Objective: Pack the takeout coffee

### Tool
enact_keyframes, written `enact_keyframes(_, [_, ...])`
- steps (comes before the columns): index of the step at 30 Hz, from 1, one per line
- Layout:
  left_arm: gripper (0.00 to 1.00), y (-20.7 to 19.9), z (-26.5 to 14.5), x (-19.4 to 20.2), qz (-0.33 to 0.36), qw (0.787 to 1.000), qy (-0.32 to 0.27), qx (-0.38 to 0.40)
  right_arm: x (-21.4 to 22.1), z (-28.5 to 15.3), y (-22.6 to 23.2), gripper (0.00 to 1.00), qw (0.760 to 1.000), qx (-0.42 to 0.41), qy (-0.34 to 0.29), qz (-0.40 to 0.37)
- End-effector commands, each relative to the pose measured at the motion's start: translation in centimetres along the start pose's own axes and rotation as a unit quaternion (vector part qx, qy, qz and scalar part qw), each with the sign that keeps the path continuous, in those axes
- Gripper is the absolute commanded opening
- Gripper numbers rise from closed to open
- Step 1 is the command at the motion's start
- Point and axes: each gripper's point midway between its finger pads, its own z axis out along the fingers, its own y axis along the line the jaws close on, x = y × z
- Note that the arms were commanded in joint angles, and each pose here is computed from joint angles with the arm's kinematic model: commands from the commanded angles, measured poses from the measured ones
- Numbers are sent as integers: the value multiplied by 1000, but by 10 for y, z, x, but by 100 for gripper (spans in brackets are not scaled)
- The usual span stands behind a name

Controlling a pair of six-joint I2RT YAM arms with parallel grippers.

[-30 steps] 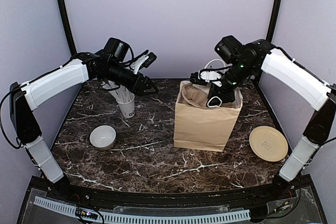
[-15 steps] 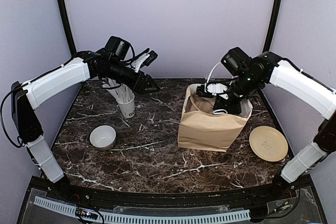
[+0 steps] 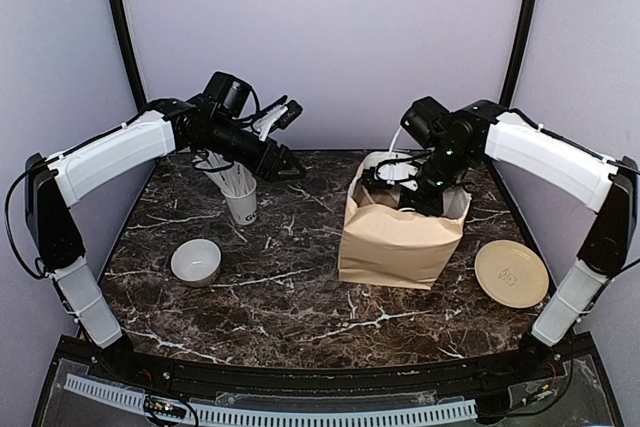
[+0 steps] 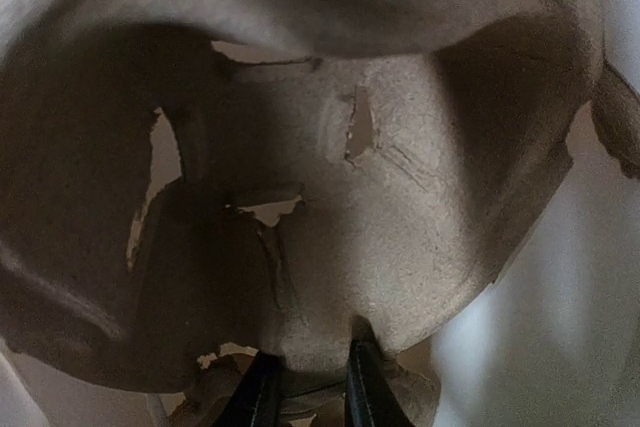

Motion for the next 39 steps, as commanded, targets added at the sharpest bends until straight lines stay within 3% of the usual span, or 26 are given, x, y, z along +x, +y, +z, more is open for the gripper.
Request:
enact_keyframes(1, [62,0,-3,1,-5,1000,-3,6,11,18,-3,19,999,-14,47,17])
enact_keyframes(11, [62,1,-2,4,-5,1000,4,4,-9,-9,-28,20,998,54,9,36])
enact_keyframes(17, [61,-10,-18,-1,-1,1000,-8,11,-32,-43,3,19,997,0,-77,12])
enact_keyframes(20, [59,-35,-33,-9,19,998,-33,51,-40,-57,14,19,994,-23,-104,9])
enact_keyframes(24, [59,-97,-58,-18,150,981,-94,83,-45,-65,29,19,991,-60,-121,1])
enact_keyframes(25, [59,-122,-71,-25,211,967,-124,76,-45,-65,31,19,990,-65,-122,0])
enact_keyframes(27, [60,-149,-82,-25,270,948,-152,78,-44,-64,29,19,991,-64,-118,4])
enact_keyframes(30, [59,-174,-93,-29,311,930,-175,84,-41,-58,19,19,994,-38,-103,14])
enact_keyframes(32, [58,-187,-89,-28,329,925,-168,85,-40,-57,11,19,995,-20,-98,23])
enact_keyframes(39, [56,-171,-38,-21,362,927,-91,36,-43,-63,4,18,994,-1,-105,30])
